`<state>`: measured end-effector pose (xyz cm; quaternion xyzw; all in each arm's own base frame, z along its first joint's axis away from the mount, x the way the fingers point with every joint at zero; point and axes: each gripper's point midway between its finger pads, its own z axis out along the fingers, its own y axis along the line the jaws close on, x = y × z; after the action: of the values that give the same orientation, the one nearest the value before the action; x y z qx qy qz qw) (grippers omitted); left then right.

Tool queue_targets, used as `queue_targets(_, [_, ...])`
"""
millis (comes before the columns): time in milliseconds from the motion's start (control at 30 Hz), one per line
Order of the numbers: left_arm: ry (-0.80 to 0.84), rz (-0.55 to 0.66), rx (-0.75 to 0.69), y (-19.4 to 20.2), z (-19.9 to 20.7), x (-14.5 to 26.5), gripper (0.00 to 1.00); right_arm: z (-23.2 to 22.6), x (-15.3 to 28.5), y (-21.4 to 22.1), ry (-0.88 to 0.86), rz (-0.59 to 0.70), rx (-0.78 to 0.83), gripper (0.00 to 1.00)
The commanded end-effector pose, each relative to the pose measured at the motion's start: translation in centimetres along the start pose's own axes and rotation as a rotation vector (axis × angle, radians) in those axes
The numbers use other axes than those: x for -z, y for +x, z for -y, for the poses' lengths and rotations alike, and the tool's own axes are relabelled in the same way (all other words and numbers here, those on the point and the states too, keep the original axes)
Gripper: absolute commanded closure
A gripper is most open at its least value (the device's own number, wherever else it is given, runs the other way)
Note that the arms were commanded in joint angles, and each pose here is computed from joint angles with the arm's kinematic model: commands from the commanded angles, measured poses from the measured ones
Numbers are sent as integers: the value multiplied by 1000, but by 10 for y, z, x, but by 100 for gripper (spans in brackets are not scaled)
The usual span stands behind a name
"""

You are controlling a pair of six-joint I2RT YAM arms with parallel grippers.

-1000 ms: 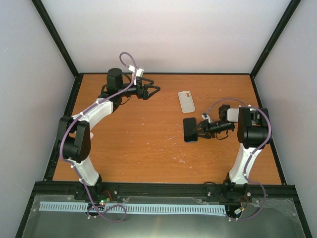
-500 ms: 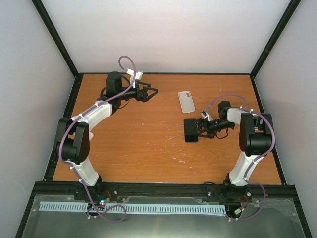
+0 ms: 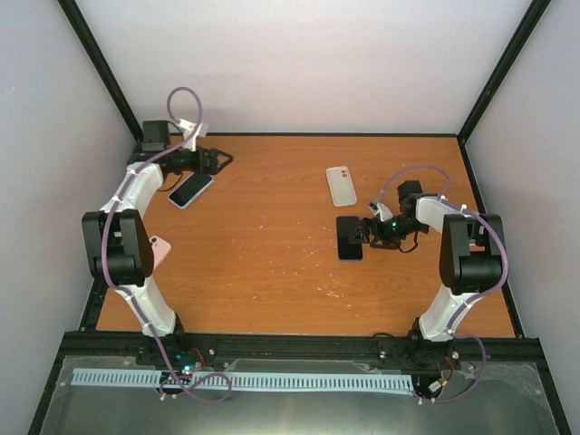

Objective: Take the phone out of the phone case
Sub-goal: Place the phone at the center of the board, then pick up the phone at the center of the board.

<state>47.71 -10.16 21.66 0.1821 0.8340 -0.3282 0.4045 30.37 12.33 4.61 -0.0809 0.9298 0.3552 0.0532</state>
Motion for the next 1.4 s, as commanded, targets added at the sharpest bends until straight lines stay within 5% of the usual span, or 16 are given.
queue_targets(0, [-143,-187,-32,41,-63,30,0,-3,18,-17,70,53,84,0])
queue_targets(233, [-280,-363,-96,83,-134,51,0,-17,31,-38,53,127,163,0])
queue_targets(700, [-368,-533,-155,117,-205,34,0,-28,51,-63,91,194,289,0])
queue_targets(1367, [-230,-618,-194,159,-199,-5,0,-43,71,-106,93,266,376,0])
